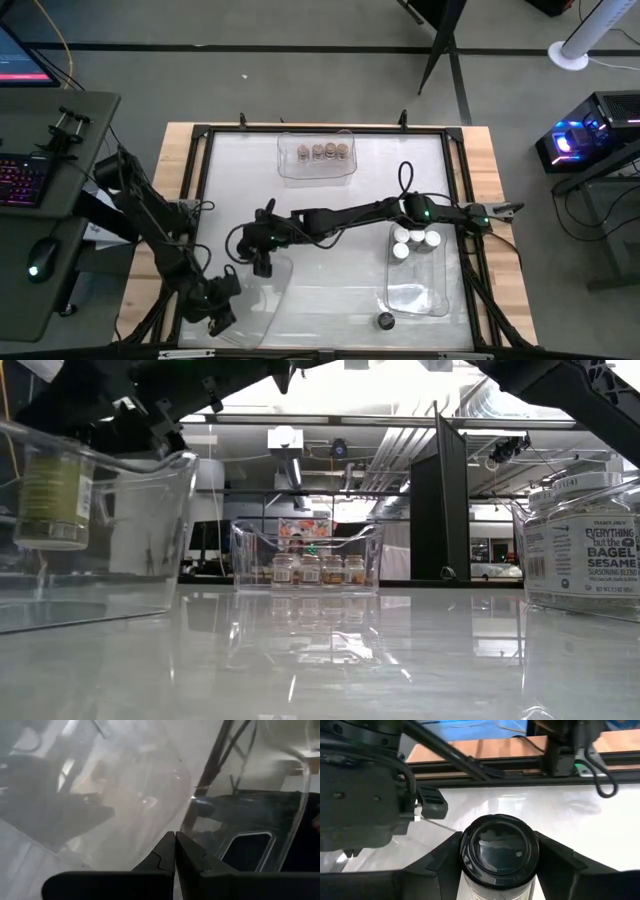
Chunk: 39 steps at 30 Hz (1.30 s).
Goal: Sort spices by type
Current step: Put the green seasoning bottle into the bottom left transparent bin
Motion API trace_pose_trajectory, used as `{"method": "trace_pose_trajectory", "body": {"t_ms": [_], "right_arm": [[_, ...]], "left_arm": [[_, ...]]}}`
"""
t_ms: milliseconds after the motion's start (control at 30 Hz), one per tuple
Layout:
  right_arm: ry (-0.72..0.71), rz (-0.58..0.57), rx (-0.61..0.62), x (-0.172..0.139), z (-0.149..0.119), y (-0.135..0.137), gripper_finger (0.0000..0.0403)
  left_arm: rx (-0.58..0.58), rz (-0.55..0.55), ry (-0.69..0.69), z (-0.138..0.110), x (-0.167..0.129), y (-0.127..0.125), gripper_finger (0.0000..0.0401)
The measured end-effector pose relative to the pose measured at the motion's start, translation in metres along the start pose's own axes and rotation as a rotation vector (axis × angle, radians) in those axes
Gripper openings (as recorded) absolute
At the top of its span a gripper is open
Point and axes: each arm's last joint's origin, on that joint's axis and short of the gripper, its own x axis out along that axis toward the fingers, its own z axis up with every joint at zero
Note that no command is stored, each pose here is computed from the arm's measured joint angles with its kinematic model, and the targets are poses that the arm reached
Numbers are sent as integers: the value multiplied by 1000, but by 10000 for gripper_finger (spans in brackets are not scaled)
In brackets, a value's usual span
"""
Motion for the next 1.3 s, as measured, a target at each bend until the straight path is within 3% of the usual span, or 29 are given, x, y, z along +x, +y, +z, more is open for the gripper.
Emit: {"method": "trace_pose_trajectory", "body": {"t_ms": [433, 667, 967, 1200, 1300], "right_arm": [[8, 19, -75, 0, 0, -2, 199], [36, 48, -85, 0, -3, 5, 199], [42, 33, -97, 2, -10, 20, 199], [40, -4, -57, 11, -25, 22, 200], [35, -1, -44, 11, -26, 24, 232]], "left_arm": [[13, -49, -46, 13, -11, -4, 0], [120, -68, -74, 17, -47, -2, 0], [228, -85, -264, 27, -105, 11, 0], [238, -58, -326, 30, -125, 23, 0], [253, -57, -331, 30, -126, 24, 0]]}}
